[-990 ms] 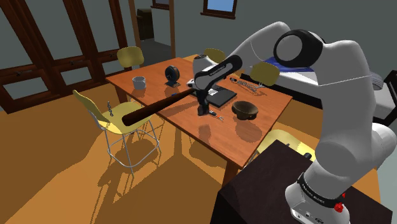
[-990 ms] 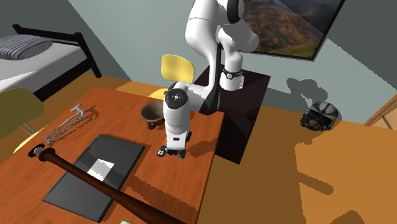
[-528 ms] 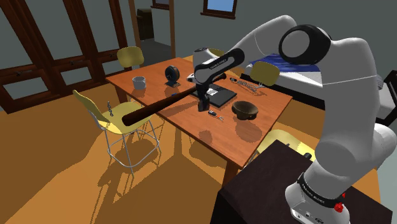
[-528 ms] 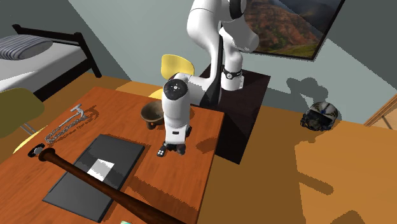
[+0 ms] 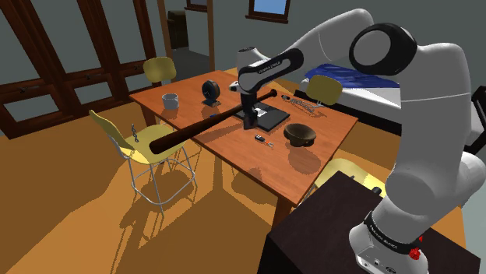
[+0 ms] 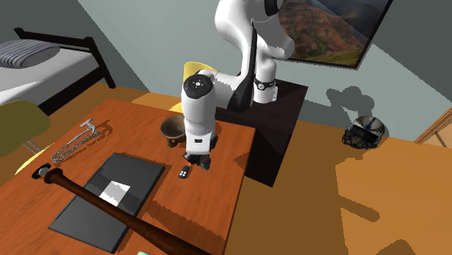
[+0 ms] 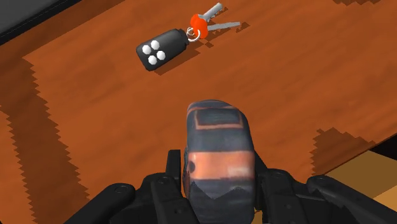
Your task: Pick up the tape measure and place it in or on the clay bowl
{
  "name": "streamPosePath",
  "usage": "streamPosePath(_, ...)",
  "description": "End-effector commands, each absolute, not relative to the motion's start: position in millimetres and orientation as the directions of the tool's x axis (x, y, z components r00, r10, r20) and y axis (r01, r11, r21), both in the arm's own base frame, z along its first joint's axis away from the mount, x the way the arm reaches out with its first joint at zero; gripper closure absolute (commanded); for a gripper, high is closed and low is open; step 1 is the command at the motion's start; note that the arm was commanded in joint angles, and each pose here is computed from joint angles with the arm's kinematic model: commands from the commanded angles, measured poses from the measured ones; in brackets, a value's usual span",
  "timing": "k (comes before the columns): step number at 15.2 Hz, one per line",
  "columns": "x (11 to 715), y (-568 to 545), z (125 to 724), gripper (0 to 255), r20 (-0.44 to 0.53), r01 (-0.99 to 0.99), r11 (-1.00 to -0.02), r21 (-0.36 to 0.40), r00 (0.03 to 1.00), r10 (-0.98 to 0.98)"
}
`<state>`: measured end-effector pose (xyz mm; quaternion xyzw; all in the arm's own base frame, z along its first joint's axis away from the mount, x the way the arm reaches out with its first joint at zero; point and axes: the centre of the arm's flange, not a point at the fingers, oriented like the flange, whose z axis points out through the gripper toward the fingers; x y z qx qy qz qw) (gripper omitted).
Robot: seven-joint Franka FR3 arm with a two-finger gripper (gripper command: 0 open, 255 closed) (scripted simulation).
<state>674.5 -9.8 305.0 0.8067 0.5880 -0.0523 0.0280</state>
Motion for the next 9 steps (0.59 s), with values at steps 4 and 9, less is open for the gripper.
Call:
streamPosePath(4, 676, -9, 331, 255, -0.117, 0.952, -0.307, -0.016, 0.303, 0.946)
streamPosePath(9, 676, -9, 354, 255, -0.117, 0.952, -0.307, -0.016, 0.303, 0.946)
